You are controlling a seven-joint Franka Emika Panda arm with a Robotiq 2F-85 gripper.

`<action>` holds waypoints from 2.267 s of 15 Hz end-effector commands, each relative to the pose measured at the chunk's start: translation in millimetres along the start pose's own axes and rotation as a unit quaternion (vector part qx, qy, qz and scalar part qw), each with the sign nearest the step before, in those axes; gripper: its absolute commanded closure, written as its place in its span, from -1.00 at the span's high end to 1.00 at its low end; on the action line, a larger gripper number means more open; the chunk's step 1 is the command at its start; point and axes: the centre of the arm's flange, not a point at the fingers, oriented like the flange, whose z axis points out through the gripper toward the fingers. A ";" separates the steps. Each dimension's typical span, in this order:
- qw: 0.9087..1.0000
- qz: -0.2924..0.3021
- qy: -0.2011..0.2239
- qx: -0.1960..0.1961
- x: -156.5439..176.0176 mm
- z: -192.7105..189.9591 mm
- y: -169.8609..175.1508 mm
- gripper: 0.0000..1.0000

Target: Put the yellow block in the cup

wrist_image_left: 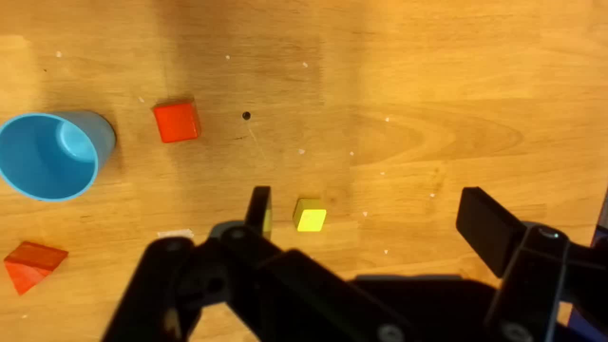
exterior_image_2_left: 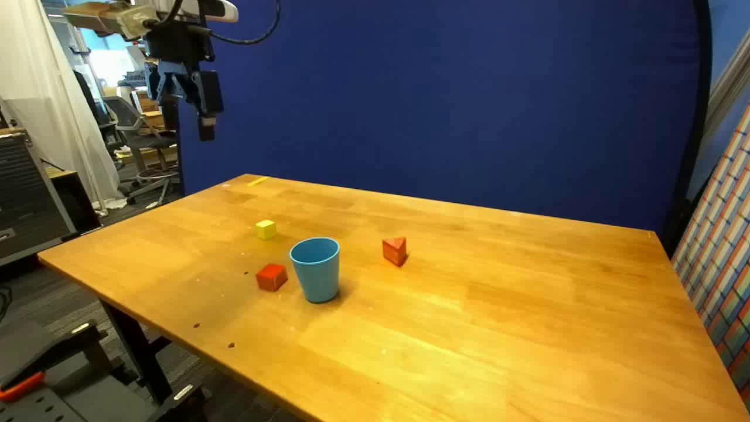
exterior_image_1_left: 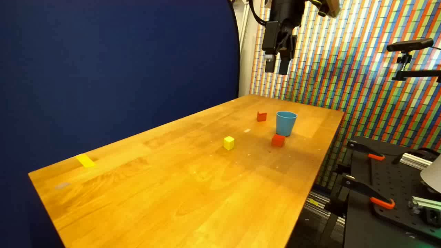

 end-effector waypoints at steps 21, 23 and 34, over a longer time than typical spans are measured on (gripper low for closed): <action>0.993 0.113 -0.015 -0.012 148.9 153.1 -13.1 1.00; 0.993 0.113 -0.032 -0.008 166.9 176.1 -11.8 1.00; 0.979 0.189 -0.078 -0.025 185.9 253.3 0.4 1.00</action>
